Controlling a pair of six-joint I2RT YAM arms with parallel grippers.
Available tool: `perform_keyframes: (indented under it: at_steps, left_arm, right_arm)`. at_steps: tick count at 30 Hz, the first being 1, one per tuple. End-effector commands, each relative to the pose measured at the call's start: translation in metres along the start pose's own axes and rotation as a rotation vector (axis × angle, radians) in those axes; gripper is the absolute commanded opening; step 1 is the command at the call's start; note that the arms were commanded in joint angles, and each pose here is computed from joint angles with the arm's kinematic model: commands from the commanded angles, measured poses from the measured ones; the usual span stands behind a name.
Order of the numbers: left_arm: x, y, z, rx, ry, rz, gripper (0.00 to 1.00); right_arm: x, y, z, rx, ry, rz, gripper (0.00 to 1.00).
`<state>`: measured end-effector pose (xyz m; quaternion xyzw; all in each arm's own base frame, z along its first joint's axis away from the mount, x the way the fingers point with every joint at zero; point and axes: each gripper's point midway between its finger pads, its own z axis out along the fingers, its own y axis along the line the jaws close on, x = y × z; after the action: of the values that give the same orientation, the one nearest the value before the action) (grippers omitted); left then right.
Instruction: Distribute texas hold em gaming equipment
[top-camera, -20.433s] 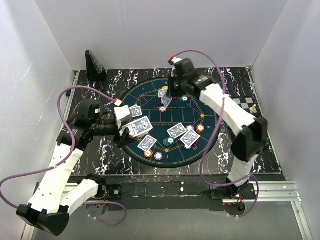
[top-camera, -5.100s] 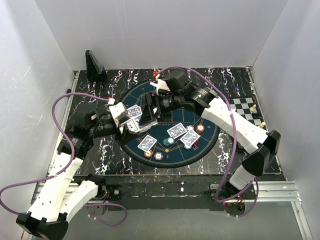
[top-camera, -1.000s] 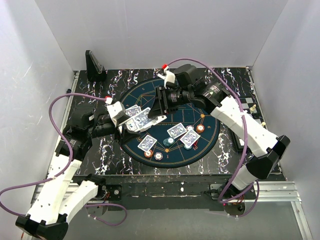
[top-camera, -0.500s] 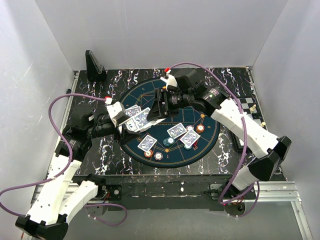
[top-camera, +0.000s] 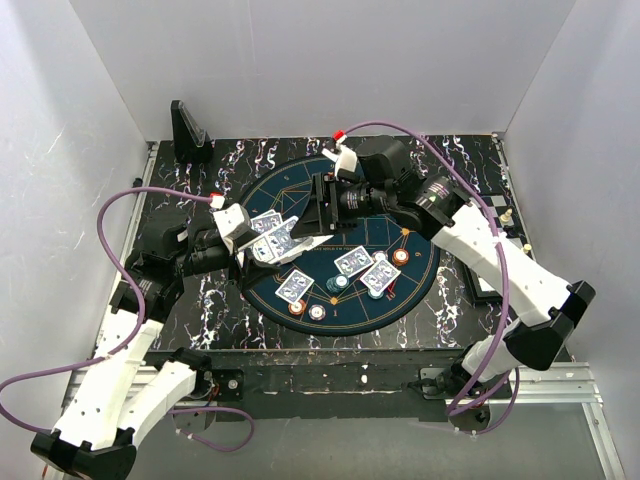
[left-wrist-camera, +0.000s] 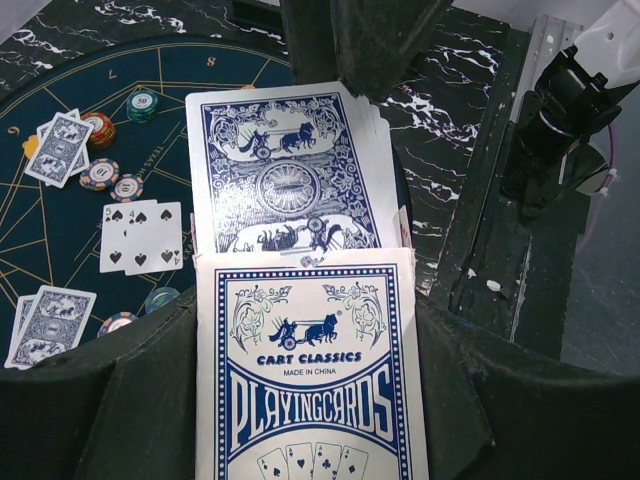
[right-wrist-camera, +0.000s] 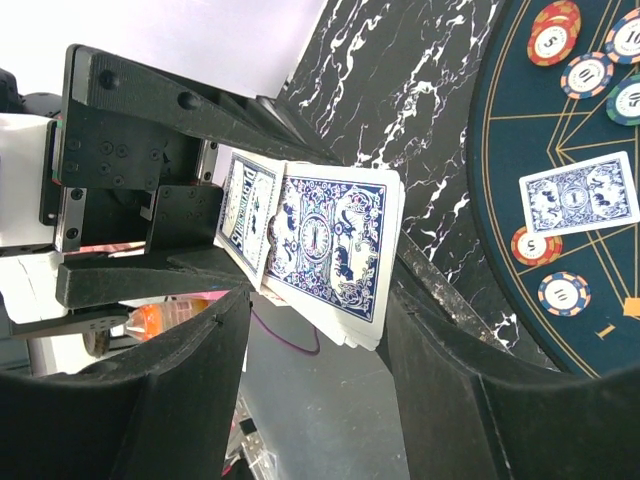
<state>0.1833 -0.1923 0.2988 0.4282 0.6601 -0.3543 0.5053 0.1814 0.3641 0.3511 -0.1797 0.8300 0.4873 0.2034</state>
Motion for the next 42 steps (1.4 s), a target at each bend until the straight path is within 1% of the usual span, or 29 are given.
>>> perform_keyframes:
  at_steps: [1, 5, 10, 15, 18, 23, 28, 30, 33, 35, 42]
  left_arm:
    - [-0.017, -0.001, -0.003, 0.003, -0.035, 0.048, 0.0]
    - [-0.017, -0.001, -0.003, 0.003, -0.036, 0.054, 0.0]
    - [-0.016, -0.002, -0.003, 0.005, -0.034, 0.05, 0.0]
    - [-0.018, -0.003, -0.004, 0.004, -0.038, 0.05, 0.0]
    - [-0.018, -0.003, -0.004, 0.002, -0.039, 0.053, 0.0]
    - [-0.018, -0.003, -0.004, 0.004, -0.037, 0.054, 0.0]
    - [-0.019, -0.003, -0.004, 0.005, -0.04, 0.053, 0.0]
    - [-0.019, -0.003, -0.005, 0.003, -0.04, 0.055, 0.0]
    - [-0.019, -0.004, -0.005, 0.003, -0.04, 0.055, 0.0]
    - [-0.02, -0.004, -0.005, 0.003, -0.041, 0.057, 0.0]
    - [-0.02, -0.005, -0.006, 0.004, -0.045, 0.058, 0.0]
  right_arm:
    - [-0.002, 0.018, 0.004, -0.068, -0.003, -0.027, 0.63]
    - [0.007, 0.022, 0.006, -0.077, 0.016, -0.023, 0.6]
    - [0.011, 0.02, 0.007, -0.077, 0.02, -0.009, 0.59]
    - [0.007, 0.001, 0.006, -0.006, 0.018, 0.013, 0.59]
    - [0.002, -0.009, 0.008, 0.013, 0.011, 0.024, 0.6]
    - [-0.007, 0.003, 0.015, -0.06, 0.006, 0.024, 0.63]
    - [0.002, -0.002, 0.035, -0.07, 0.083, 0.072, 0.65]
    - [0.005, -0.001, 0.039, -0.085, 0.092, 0.079, 0.66]
    - [0.009, -0.005, 0.043, -0.08, 0.104, 0.095, 0.65]
    - [0.011, -0.006, 0.044, -0.079, 0.112, 0.101, 0.62]
    - [0.008, -0.011, 0.034, -0.048, 0.08, 0.086, 0.57]
